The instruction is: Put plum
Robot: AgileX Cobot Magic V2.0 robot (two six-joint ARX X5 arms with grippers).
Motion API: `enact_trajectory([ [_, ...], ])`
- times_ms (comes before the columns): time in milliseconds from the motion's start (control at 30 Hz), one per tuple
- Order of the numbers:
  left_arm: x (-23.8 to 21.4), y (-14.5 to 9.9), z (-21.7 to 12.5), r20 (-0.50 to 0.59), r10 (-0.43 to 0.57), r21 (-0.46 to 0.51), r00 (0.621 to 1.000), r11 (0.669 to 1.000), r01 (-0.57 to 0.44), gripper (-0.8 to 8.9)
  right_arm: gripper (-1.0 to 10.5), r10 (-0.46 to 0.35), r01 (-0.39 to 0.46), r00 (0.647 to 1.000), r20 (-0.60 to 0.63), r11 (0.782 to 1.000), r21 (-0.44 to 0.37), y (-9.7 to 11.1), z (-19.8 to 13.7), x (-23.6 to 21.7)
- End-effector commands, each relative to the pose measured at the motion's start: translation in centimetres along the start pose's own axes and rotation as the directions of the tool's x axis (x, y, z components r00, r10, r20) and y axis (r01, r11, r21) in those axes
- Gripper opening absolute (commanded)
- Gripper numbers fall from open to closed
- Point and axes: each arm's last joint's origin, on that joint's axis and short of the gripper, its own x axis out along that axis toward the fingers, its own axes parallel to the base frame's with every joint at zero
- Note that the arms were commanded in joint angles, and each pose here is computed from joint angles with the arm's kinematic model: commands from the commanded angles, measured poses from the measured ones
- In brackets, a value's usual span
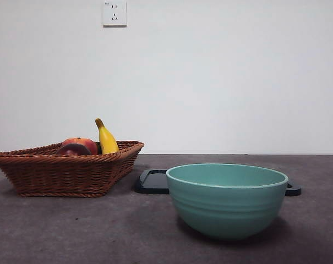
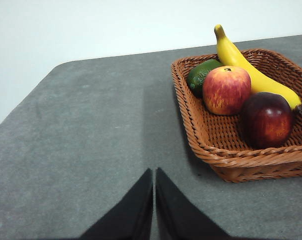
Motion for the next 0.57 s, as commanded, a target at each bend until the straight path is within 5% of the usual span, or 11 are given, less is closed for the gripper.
enact_trajectory([
  [33,0.2,-0.1,-0.7,-0.025,0.002,-0.004,1.000,1.000,-0.002,0.07,0.1,-0.037,0.039,0.998,0.057,0.999,-0.028,-0.2,-1.6,-0.2],
  [200,0.2,-0.1,-0.7,-0.025,0.002,-0.003,1.000,1.000,-0.002,0.07,0.1,-0.117,0.121,0.988,0.102,0.992,-0.031,-0.4,-4.4,-0.5],
  [567,0.2,-0.1,-0.7,-0.025,0.002,-0.003,1.000,1.000,-0.002,0.07,0.1,-0.140,0.143,0.985,0.099,0.989,-0.024,-0.4,-8.3,-0.3],
])
